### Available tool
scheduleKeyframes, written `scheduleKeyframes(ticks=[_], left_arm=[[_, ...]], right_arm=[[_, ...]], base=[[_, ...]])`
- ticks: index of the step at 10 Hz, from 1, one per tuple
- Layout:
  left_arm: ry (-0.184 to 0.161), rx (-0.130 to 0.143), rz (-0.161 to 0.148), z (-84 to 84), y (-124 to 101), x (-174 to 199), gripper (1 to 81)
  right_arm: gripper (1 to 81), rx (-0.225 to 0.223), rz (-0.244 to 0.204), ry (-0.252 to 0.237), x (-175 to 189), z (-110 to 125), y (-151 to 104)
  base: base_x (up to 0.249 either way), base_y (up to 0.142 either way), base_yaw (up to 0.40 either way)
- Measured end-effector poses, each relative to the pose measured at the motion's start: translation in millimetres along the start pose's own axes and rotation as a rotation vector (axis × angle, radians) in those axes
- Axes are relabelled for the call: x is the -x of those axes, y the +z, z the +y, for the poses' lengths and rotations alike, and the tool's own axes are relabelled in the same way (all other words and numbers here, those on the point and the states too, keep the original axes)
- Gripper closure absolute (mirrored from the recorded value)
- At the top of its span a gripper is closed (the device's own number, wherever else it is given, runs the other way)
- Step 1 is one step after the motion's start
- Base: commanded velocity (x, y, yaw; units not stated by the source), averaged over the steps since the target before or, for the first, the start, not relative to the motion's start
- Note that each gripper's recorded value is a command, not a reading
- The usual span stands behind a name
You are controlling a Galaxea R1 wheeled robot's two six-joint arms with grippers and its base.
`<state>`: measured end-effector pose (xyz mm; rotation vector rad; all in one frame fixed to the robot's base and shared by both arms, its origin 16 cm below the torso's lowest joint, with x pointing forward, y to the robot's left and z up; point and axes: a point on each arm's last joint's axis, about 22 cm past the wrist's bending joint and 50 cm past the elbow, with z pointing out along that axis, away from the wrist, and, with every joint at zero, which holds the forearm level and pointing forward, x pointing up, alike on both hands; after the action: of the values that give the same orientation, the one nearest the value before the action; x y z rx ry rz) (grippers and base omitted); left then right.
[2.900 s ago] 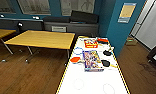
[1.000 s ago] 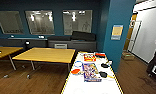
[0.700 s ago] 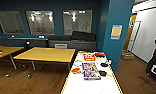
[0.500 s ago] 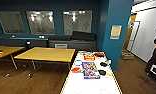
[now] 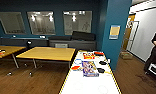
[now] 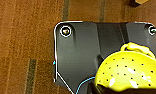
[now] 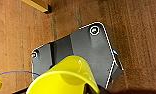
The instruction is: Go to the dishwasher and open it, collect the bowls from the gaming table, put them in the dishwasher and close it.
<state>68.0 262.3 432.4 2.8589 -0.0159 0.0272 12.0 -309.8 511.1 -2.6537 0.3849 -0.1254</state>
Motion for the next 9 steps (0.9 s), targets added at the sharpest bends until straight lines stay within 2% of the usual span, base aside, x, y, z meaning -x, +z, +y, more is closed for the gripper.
scheduleKeyframes(ticks=[1,3,6,9], left_arm=[[-0.002,-0.004,-0.004,-2.0,0.0,3.4,81.1],[-0.003,-0.011,0.012,-5.9,-0.4,1.0,81.1],[-0.006,-0.008,-0.007,-3.7,1.5,19.1,81.1],[-0.007,-0.009,-0.008,-4.6,1.3,21.1,81.1]], right_arm=[[81.1,-0.006,-0.004,0.000,0.4,-3.9,2.3],[81.1,-0.011,-0.010,0.000,3.1,-9.3,8.3],[81.1,0.000,-0.012,0.001,7.2,-10.0,18.8],[81.1,0.014,-0.018,0.000,15.0,-9.0,28.8]], base=[[-0.109,0.000,0.000],[-0.121,0.000,0.000],[-0.131,0.000,0.000],[-0.131,0.000,0.000]])
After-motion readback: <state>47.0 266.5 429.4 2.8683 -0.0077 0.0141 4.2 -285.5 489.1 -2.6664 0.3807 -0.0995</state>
